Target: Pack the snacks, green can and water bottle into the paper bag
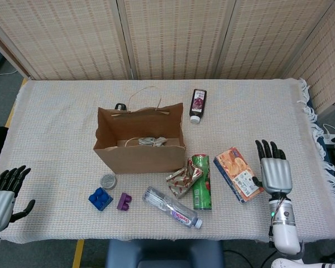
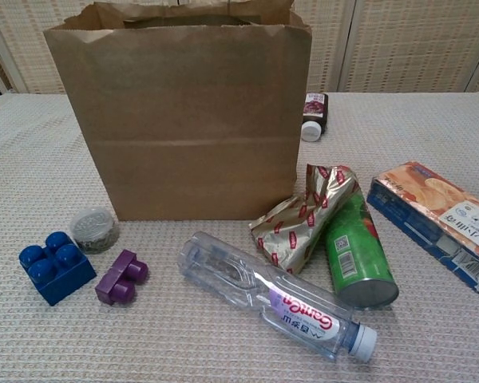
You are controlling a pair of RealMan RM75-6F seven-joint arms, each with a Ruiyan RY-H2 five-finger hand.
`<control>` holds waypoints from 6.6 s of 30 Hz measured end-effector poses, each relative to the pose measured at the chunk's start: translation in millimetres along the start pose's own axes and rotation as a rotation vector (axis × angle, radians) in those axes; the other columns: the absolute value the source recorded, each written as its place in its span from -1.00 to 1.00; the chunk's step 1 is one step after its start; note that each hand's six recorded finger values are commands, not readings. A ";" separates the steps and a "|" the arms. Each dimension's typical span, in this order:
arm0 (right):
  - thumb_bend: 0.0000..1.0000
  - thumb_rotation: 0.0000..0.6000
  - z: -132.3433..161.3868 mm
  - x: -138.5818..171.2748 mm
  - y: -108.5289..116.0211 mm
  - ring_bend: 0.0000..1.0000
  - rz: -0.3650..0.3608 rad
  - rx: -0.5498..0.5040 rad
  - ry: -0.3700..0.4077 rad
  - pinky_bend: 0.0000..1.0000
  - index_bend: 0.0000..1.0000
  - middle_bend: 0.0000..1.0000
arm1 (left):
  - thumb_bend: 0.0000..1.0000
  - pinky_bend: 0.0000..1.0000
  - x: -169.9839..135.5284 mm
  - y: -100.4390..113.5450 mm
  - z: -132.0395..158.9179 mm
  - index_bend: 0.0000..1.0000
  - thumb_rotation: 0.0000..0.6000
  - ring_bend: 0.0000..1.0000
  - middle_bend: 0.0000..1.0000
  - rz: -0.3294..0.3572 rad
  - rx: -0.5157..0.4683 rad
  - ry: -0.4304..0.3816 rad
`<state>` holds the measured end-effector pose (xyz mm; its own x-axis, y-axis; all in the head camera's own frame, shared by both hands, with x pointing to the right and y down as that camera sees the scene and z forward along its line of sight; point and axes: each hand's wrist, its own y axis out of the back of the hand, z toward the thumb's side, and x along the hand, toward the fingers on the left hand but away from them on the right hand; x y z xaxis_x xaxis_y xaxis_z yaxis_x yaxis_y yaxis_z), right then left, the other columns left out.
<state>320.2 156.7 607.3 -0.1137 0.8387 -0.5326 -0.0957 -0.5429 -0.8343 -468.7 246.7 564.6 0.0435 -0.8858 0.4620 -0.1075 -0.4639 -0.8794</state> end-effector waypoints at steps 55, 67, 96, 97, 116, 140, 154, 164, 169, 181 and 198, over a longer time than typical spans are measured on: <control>-0.84 1.00 -13.1 -19.6 -81.5 -1.00 0.101 0.117 -0.139 -0.71 -1.00 -1.00 | -0.31 -1.00 -0.3 0.1 -0.1 -0.89 1.00 -1.00 -1.00 -0.006 -0.011 -0.015; -0.84 1.00 0.6 -41.9 -84.8 -1.00 0.175 0.049 -0.174 -0.71 -1.00 -1.00 | -0.31 -1.00 -0.3 0.1 -0.3 -0.89 1.00 -1.00 -1.00 -0.006 -0.013 -0.015; -0.46 1.00 28.3 -58.6 -86.0 0.14 0.120 -0.043 -0.160 0.53 0.11 0.12 | -0.31 -1.00 -0.3 0.3 -0.9 -0.89 1.00 -1.00 -1.00 -0.009 -0.022 -0.020; -0.46 1.00 27.6 -58.1 -81.8 0.14 0.113 -0.057 -0.156 0.53 0.11 0.12 | -0.31 -1.00 -0.2 0.2 -0.9 -0.89 1.00 -1.00 -1.00 -0.009 -0.022 -0.020; -0.46 1.00 45.9 -45.8 154.1 0.14 -0.361 -0.434 0.006 0.53 0.16 0.16 | -0.31 -1.00 0.1 -0.1 0.0 -0.89 1.00 -1.00 -1.00 -0.007 -0.014 -0.013; -0.46 1.00 244.2 5.7 214.0 0.14 -0.601 -0.289 0.386 0.53 0.13 0.18 | -0.31 -1.00 -0.3 0.4 -1.1 -0.89 1.00 -1.00 -1.00 -0.009 -0.026 -0.017; -0.46 1.00 280.6 -22.1 176.3 0.13 -0.674 -0.035 0.373 0.53 0.07 0.18 | -0.31 -1.00 -1.2 0.7 -2.5 -0.89 1.00 -1.00 -1.00 -0.009 -0.036 -0.018; -0.46 1.00 302.8 -25.3 150.0 0.05 -0.647 0.068 0.399 0.51 -0.04 0.18 | -0.31 -1.00 -1.7 0.8 -2.9 -0.89 1.00 -1.00 -1.00 -0.009 -0.042 -0.019; -0.46 1.00 309.2 -24.1 150.4 -0.06 -0.654 0.085 0.398 0.49 -0.13 0.18 | -0.31 -1.00 -1.7 0.9 -3.0 -0.89 1.00 -1.00 -1.00 -0.009 -0.042 -0.019; -0.46 1.00 333.9 -25.7 155.8 -0.06 -0.664 0.059 0.393 0.49 -0.13 0.18 | -0.31 -1.00 -2.0 1.0 -3.5 -0.89 1.00 -1.00 -1.00 -0.011 -0.050 -0.019; -0.79 1.00 324.0 -27.1 123.5 -1.00 -0.563 0.249 0.402 -0.34 -1.00 -0.91 | -0.31 -1.00 -3.6 1.1 -4.3 -0.89 1.00 -1.00 -1.00 -0.010 -0.052 -0.016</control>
<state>-8.9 52.7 564.7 0.3853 0.9190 -0.0840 -0.2602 0.0208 -0.9653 -473.2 249.4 562.5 0.0610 -0.8813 0.4685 -0.1581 -0.4720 -0.8673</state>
